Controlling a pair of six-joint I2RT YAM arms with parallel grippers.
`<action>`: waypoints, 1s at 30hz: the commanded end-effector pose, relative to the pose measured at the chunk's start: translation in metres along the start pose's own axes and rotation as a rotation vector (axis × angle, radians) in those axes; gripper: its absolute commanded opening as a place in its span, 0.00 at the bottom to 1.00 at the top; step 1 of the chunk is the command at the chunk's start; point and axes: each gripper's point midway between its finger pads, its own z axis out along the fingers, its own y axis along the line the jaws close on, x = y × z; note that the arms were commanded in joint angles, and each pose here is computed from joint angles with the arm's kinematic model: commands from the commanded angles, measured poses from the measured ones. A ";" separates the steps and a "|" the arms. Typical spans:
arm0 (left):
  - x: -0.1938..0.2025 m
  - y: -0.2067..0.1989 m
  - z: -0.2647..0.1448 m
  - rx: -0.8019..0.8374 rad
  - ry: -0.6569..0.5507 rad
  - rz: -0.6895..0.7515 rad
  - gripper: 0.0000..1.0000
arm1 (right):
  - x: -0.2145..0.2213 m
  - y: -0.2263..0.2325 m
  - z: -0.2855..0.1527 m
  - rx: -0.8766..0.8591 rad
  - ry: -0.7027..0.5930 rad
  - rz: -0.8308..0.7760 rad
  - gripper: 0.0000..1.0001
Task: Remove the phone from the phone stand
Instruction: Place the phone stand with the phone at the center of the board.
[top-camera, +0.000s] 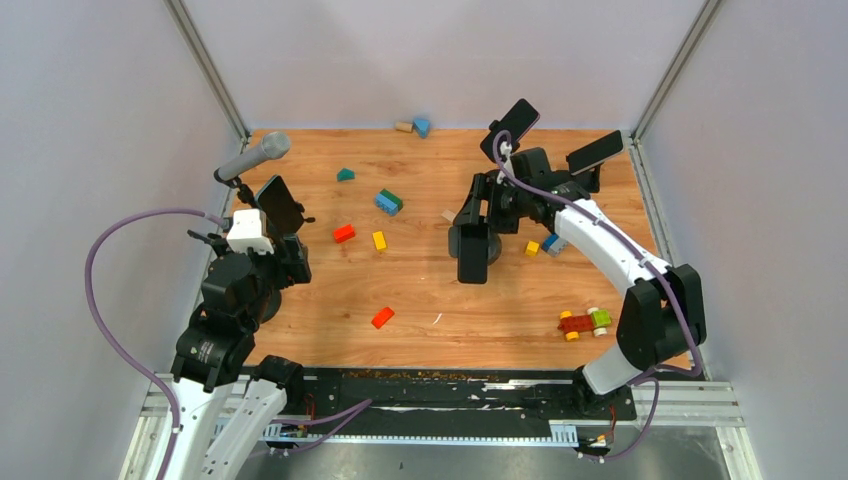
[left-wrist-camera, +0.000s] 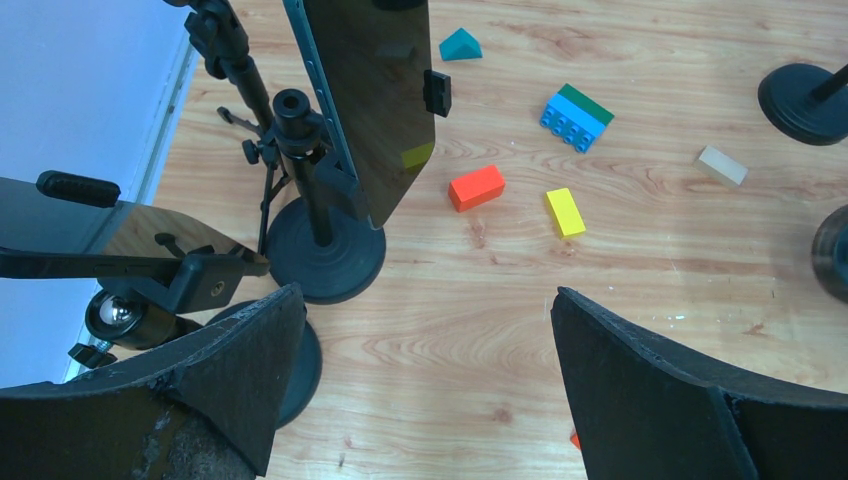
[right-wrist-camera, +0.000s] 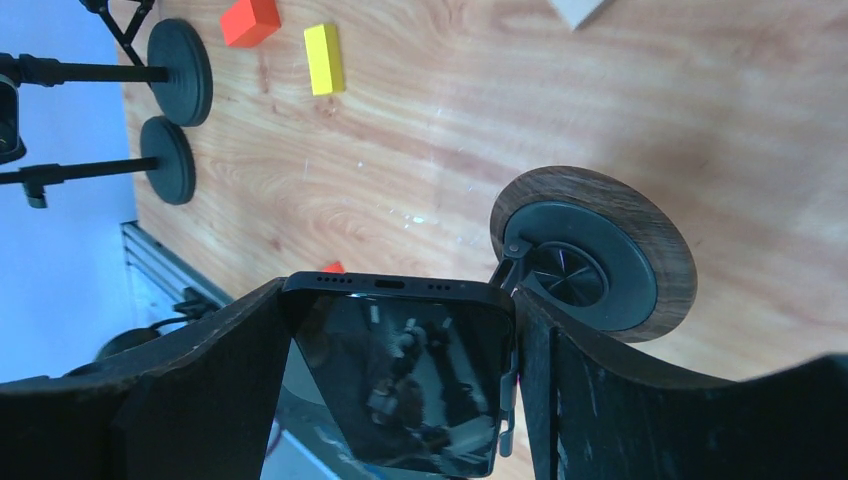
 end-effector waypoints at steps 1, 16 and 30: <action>0.000 0.001 0.001 -0.010 -0.001 -0.008 1.00 | 0.001 0.026 0.002 -0.041 -0.041 0.216 0.00; 0.000 0.001 0.002 -0.011 0.004 -0.007 1.00 | 0.047 -0.006 0.029 0.062 -0.047 0.339 0.35; 0.001 0.000 0.003 -0.009 0.008 -0.006 1.00 | 0.039 -0.026 0.032 0.138 -0.076 0.249 1.00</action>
